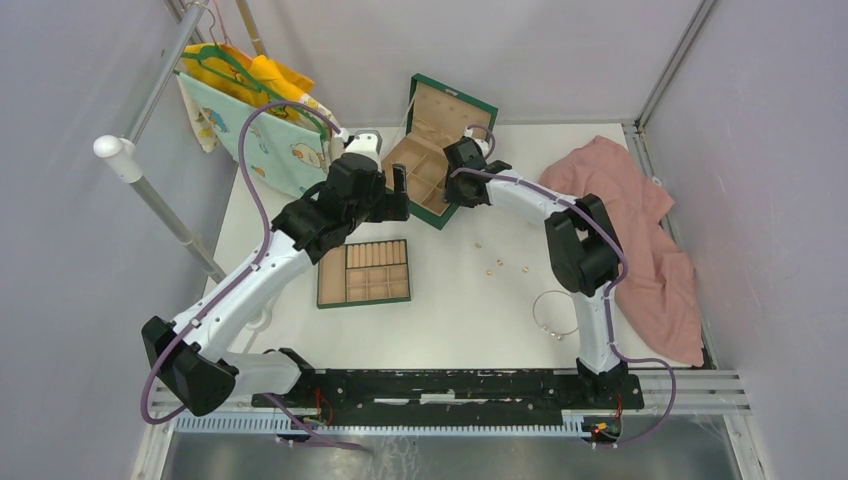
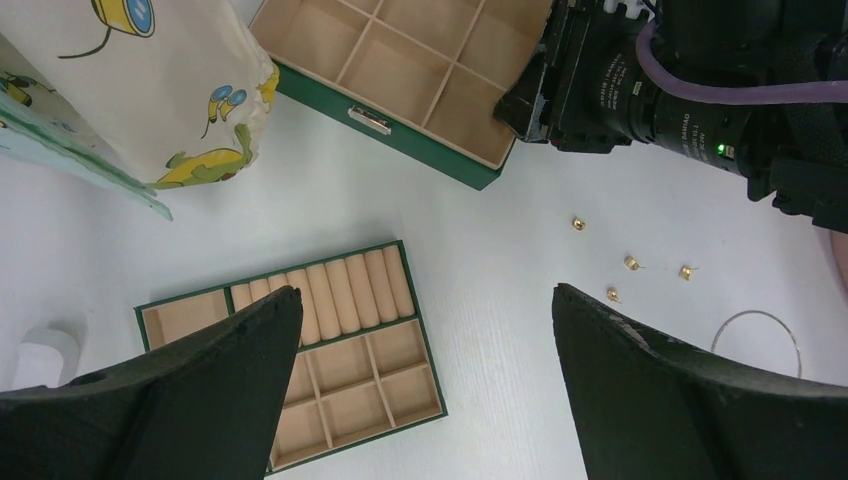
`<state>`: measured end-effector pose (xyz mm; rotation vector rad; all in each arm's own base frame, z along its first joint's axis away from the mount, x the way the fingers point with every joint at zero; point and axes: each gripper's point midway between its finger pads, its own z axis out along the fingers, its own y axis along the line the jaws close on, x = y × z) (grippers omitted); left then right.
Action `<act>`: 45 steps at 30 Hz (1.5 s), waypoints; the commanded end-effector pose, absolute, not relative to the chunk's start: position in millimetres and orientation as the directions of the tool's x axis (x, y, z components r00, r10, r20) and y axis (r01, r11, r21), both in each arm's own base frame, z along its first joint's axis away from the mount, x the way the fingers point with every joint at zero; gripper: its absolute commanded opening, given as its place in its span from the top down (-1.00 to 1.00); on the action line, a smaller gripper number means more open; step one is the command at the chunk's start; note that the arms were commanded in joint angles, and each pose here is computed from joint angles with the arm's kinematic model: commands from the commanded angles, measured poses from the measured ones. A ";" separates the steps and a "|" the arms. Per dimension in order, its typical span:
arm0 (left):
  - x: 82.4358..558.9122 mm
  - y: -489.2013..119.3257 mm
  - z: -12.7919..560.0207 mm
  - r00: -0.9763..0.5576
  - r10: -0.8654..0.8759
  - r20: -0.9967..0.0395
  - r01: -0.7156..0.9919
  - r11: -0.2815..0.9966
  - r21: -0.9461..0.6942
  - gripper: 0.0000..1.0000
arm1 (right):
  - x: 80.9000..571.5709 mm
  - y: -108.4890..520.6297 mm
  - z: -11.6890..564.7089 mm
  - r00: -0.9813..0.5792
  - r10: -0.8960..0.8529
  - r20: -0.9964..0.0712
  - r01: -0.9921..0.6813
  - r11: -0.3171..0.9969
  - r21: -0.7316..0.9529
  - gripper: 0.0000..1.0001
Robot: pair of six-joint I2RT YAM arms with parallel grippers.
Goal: Organize the mixed jewelry
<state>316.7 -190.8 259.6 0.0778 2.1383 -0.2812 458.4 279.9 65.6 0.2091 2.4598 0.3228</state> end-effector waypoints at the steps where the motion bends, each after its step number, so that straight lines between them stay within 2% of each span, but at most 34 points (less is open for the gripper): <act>1: 315.1 -192.2 268.8 -0.543 -0.125 -0.831 0.138 0.962 -0.235 -0.99 | 461.5 285.4 73.1 -0.764 0.250 -0.595 0.078 0.951 0.300 0.23; 4: 315.2 -194.3 266.9 -0.549 -0.119 -0.827 0.145 0.961 -0.234 -0.99 | 459.0 278.1 69.6 -0.769 0.221 -0.600 0.073 0.963 0.260 0.25; 6: 315.1 -193.3 266.9 -0.547 -0.112 -0.830 0.148 0.963 -0.227 -0.99 | 460.2 268.7 70.5 -0.766 0.196 -0.612 0.070 0.972 0.223 0.37; 7: 315.2 -192.7 267.2 -0.546 -0.107 -0.831 0.149 0.964 -0.222 -0.99 | 462.2 262.3 71.2 -0.764 0.178 -0.620 0.066 0.978 0.200 0.48; 8: 314.9 -193.8 267.2 -0.547 -0.103 -0.831 0.156 0.962 -0.222 -0.99 | 464.5 254.8 72.4 -0.762 0.164 -0.627 0.067 0.982 0.174 0.72; 11: 313.5 -199.2 265.8 -0.560 -0.078 -0.825 0.190 0.957 -0.220 -0.99 | 473.9 227.6 72.7 -0.768 0.128 -0.628 0.064 0.990 0.124 1.00; 17: 312.6 -205.2 261.6 -0.575 -0.061 -0.816 0.217 0.950 -0.224 -0.99 | 491.6 174.9 63.6 -0.802 0.029 -0.596 -0.016 0.997 0.069 0.99; 24: 312.7 -207.9 261.7 -0.577 -0.045 -0.816 0.235 0.947 -0.218 -0.99 | 502.0 138.8 72.3 -0.775 -0.110 -0.622 -0.088 0.994 -0.066 1.00; 34: 308.8 -200.3 261.9 -0.576 -0.039 -0.817 0.221 0.954 -0.201 -0.99 | 455.8 80.0 71.9 -0.806 -0.160 -0.570 -0.051 0.978 -0.203 0.96; 36: 308.0 -202.2 259.9 -0.582 -0.030 -0.813 0.232 0.952 -0.201 -0.99 | 450.2 73.8 72.9 -0.811 -0.154 -0.565 -0.042 0.977 -0.207 0.86; 40: 310.0 -204.0 260.8 -0.580 -0.026 -0.814 0.236 0.951 -0.199 -0.99 | 449.1 78.4 106.6 -0.771 -0.142 -0.620 -0.046 0.985 -0.167 0.03; 43: 309.6 -207.7 264.1 -0.553 0.028 -0.833 0.268 0.952 -0.146 -0.99 | 441.9 81.7 150.1 -0.719 -0.114 -0.686 -0.040 0.992 -0.123 -0.21; 45: 307.7 -210.0 261.4 -0.542 0.064 -0.838 0.278 0.955 -0.107 -0.99 | 425.0 78.7 161.9 -0.700 -0.096 -0.708 -0.032 0.994 -0.104 -0.28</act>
